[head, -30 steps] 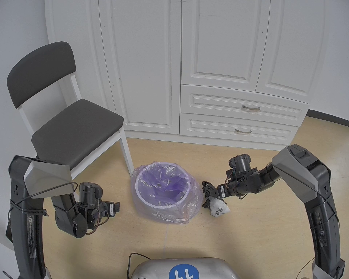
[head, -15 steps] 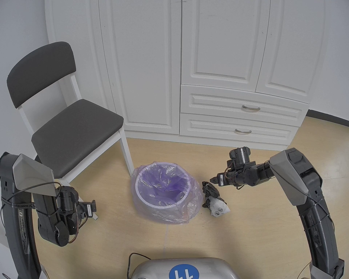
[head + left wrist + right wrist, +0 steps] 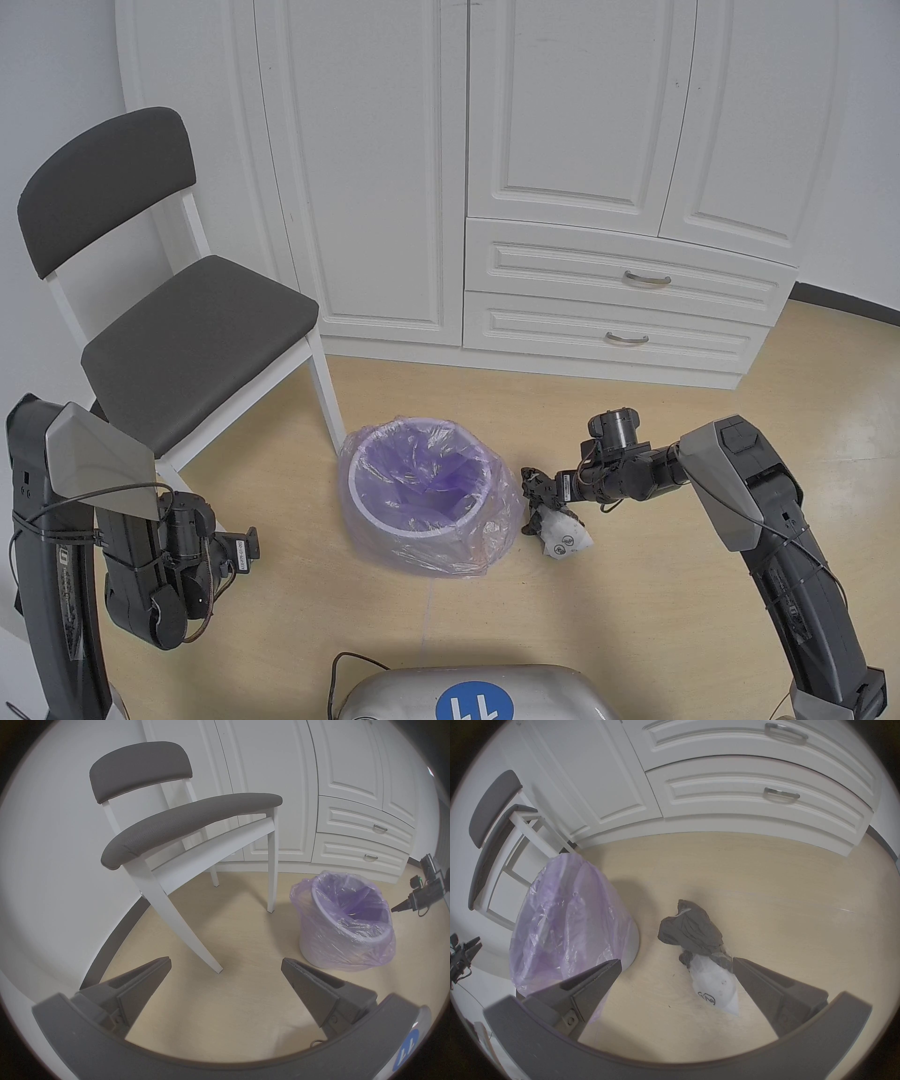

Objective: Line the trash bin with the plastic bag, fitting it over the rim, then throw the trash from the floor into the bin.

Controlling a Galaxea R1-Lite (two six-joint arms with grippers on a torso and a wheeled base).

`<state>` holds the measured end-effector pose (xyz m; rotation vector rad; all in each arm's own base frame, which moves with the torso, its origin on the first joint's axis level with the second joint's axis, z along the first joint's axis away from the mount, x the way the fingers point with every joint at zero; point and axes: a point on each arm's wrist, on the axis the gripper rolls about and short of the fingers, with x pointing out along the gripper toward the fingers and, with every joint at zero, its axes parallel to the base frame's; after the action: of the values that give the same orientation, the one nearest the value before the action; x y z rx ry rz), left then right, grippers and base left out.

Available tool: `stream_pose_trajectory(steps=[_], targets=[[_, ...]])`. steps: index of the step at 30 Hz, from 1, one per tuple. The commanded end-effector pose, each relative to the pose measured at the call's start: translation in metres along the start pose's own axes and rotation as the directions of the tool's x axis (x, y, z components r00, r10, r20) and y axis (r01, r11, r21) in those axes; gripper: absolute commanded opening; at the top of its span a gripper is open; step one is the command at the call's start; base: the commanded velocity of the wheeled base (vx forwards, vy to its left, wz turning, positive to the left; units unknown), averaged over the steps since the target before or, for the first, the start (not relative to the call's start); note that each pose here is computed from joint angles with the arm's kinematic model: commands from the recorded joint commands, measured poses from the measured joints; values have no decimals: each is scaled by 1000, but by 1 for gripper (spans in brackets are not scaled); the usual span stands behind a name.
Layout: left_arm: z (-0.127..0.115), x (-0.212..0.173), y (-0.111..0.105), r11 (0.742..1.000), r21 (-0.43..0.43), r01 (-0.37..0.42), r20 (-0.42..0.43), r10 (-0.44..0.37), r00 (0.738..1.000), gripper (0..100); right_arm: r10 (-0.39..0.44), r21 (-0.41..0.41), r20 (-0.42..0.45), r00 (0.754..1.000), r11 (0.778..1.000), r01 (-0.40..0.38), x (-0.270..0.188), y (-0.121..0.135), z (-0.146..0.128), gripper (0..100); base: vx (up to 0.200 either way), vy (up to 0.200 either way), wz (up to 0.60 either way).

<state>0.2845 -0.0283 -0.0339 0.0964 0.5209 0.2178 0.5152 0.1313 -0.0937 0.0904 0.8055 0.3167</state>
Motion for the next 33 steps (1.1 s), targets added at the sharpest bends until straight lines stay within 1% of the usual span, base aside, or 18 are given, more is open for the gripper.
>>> stream_pose_trajectory(steps=[1, 5, 9, 12, 14, 18, 22, 33], targets=[[-1, 0, -1, 1000, -7, 0, -3, 0, 1000, 100, -1, 6, 0, 1000, 1000, 1, 7, -2, -7, 100, -200, 0, 0], [0, 2, -2, 999, -32, 2, 6, -2, 1000, 100, 1, 25, 2, 1000, 1000, -1, 7, 2, -7, 100, 0, 0, 0], [1, 0, -7, 1000, -23, 20, 11, -20, 1000, 100, -36, 33, 9, 999, 999, 35, 6, 3, -7, 100, 0, 0, 0], [2, -1, -12, 999, -12, 40, 18, -40, 999, 100, -37, 35, 9, 999, 999, 37, 6, 3, -6, 100, 0, 0, 0], [2, -3, -19, 998, 2, 65, 24, -65, 998, 100, -40, 42, 9, 999, 998, 39, 4, 3, -4, 100, 0, 0, 0], [1, -12, -36, 992, 36, 118, 32, -119, 992, 100, -39, 82, 17, 999, 996, 37, 2, 4, 0, 100, 0, 0, 0], [6, -18, -44, 988, 41, 149, 53, -151, 987, 100, -40, 98, 22, 999, 994, 38, -1, 3, 3, 100, 0, 0, 0], [-11, -25, -57, 979, 83, 186, -3, -187, 982, 100, -42, 101, 24, 999, 994, 39, -1, 3, 3, 100, 0, 0, 0]])
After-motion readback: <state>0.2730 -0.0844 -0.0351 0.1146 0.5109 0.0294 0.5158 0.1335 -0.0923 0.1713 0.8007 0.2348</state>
